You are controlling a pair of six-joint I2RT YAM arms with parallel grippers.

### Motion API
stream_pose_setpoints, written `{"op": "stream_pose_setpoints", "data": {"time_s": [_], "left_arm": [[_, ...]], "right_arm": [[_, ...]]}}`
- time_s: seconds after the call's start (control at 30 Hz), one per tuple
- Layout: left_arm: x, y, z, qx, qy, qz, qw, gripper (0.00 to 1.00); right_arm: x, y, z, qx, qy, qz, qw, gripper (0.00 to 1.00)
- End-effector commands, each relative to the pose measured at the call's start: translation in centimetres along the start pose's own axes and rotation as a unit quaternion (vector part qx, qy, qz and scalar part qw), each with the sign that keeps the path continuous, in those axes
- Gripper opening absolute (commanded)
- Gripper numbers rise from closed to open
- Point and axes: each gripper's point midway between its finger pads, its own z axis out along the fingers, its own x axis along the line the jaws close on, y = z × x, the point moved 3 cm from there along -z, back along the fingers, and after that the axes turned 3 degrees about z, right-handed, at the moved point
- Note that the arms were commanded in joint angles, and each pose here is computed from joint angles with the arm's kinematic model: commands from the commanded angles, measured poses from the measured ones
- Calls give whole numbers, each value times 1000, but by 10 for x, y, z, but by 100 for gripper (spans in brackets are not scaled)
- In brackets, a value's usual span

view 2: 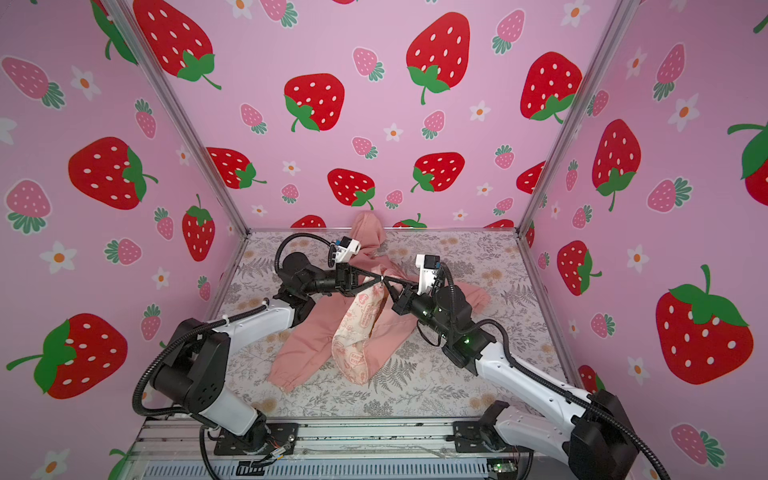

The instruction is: Zip up the jacket

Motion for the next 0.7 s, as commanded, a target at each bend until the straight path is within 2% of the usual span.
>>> {"op": "stream_pose_setpoints", "data": {"time_s": [0.0,0.33,0.67], "left_arm": [[-32,57,-13,-115,-38,13,993,0],[-44,74,-22,-129,-102,-61,985,0],[-58,84,-23,-141,-116,-62,981,0]], "right_arm": [[29,-9,-11,32,65,-18,997,0],[31,-2,-15,25,61,-45,997,0],[32,-8,-13,34,81,-38,995,0]]}}
